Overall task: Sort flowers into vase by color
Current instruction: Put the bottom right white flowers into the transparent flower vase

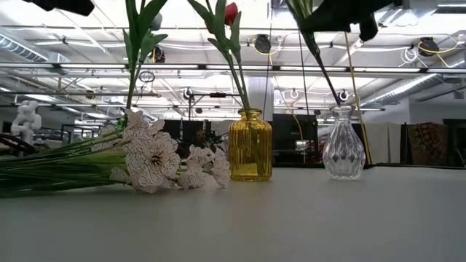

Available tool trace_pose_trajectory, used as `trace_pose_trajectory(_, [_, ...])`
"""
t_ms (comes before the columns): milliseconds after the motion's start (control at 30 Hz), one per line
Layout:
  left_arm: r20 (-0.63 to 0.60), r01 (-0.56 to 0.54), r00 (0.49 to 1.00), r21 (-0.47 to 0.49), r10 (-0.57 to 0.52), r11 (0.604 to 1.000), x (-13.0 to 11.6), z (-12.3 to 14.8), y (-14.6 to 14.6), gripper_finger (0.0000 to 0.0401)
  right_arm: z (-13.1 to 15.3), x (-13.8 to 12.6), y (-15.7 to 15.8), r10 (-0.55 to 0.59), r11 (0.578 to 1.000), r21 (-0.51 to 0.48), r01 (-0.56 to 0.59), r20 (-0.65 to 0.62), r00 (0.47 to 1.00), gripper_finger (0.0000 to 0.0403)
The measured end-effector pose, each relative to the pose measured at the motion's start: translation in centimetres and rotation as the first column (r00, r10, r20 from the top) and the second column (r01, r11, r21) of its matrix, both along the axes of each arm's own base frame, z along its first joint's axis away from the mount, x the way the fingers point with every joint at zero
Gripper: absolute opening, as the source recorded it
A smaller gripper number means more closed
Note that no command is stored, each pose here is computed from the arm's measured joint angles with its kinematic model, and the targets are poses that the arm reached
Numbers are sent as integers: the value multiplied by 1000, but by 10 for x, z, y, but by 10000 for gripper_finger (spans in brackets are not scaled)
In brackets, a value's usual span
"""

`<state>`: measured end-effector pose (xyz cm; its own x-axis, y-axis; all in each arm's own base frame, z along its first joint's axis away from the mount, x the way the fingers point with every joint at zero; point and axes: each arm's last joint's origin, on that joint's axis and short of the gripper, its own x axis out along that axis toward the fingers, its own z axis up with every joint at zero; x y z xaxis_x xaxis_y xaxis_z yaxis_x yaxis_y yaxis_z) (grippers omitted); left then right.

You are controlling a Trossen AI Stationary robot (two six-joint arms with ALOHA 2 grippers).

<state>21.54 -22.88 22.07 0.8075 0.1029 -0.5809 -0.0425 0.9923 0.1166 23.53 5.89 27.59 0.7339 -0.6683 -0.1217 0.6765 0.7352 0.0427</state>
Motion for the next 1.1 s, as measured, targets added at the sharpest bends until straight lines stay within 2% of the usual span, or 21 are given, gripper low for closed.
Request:
trace_pose_trajectory(533, [-2, -30, 1000, -37, 30, 999, 2, -4, -2, 194, -29, 14, 3, -95, 995, 23, 96, -46, 994, 7])
trace_pose_trajectory(833, [-2, -31, 1000, -36, 31, 999, 2, -4, -1, 194, -42, 17, 5, -110, 992, 47, 113, -64, 992, 50])
trace_pose_trajectory(1100, [0, -32, 999, -36, 32, 999, 1, -4, -2, 194, -43, 11, 14, -69, 997, 30, 73, -101, 992, 88])
